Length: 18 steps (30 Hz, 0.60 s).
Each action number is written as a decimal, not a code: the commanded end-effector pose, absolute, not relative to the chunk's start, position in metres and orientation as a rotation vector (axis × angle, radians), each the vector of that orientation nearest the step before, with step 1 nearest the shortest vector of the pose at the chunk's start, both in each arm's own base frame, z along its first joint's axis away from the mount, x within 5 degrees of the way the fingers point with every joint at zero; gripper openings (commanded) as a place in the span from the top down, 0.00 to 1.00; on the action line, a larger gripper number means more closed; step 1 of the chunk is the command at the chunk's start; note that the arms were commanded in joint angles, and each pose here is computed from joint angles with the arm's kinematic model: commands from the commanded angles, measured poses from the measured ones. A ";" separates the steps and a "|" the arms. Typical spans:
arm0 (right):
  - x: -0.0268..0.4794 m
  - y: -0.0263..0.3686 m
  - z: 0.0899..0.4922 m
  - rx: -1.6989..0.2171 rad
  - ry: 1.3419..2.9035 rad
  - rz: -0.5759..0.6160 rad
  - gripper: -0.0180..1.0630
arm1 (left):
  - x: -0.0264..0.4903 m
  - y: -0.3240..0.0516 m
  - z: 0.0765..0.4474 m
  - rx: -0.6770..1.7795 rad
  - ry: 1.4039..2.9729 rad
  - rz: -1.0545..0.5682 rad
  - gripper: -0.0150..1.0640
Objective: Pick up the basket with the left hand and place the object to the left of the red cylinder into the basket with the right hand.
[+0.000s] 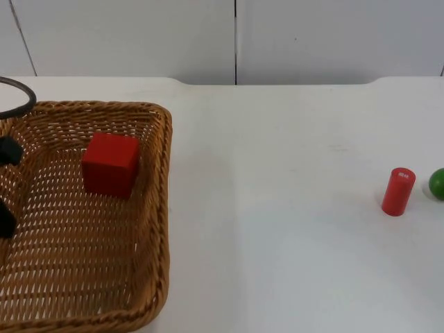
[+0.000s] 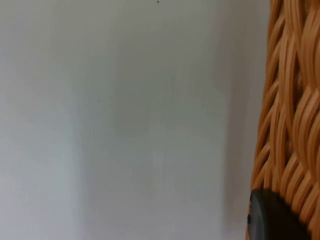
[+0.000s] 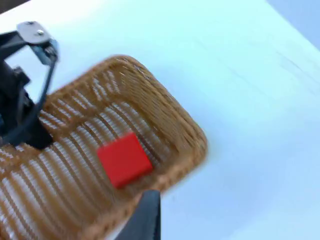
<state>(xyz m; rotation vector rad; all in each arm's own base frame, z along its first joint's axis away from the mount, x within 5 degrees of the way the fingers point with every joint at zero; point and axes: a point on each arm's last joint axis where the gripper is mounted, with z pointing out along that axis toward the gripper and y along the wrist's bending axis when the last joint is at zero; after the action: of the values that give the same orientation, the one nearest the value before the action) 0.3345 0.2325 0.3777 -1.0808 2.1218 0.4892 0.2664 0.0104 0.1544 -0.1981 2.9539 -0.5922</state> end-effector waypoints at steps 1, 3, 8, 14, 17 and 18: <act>0.322 0.214 0.384 -1.031 2.111 0.476 0.18 | 0.266 0.009 0.158 -0.233 2.931 -0.627 0.99; 0.303 0.189 0.388 -0.942 2.113 0.450 0.18 | 0.266 0.009 0.158 -0.234 2.930 -0.629 0.99; 0.258 0.143 0.379 -0.793 2.135 0.414 0.18 | 0.266 0.009 0.158 -0.237 2.929 -0.632 0.99; 0.209 0.107 0.364 -0.661 2.134 0.300 0.18 | 0.267 0.009 0.158 -0.238 2.927 -0.629 0.99; 0.196 0.096 0.361 -0.626 2.130 0.247 0.18 | 0.267 0.009 0.158 -0.240 2.922 -0.623 0.99; 0.191 0.090 0.359 -0.609 2.135 0.218 0.18 | 0.268 0.009 0.158 -0.247 2.917 -0.625 0.99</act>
<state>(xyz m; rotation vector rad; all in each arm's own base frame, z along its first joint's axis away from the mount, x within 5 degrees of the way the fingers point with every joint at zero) 0.1994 0.1013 0.3596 -0.6608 2.1509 0.2713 0.2669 0.0102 0.1545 -0.2079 2.9474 -0.5959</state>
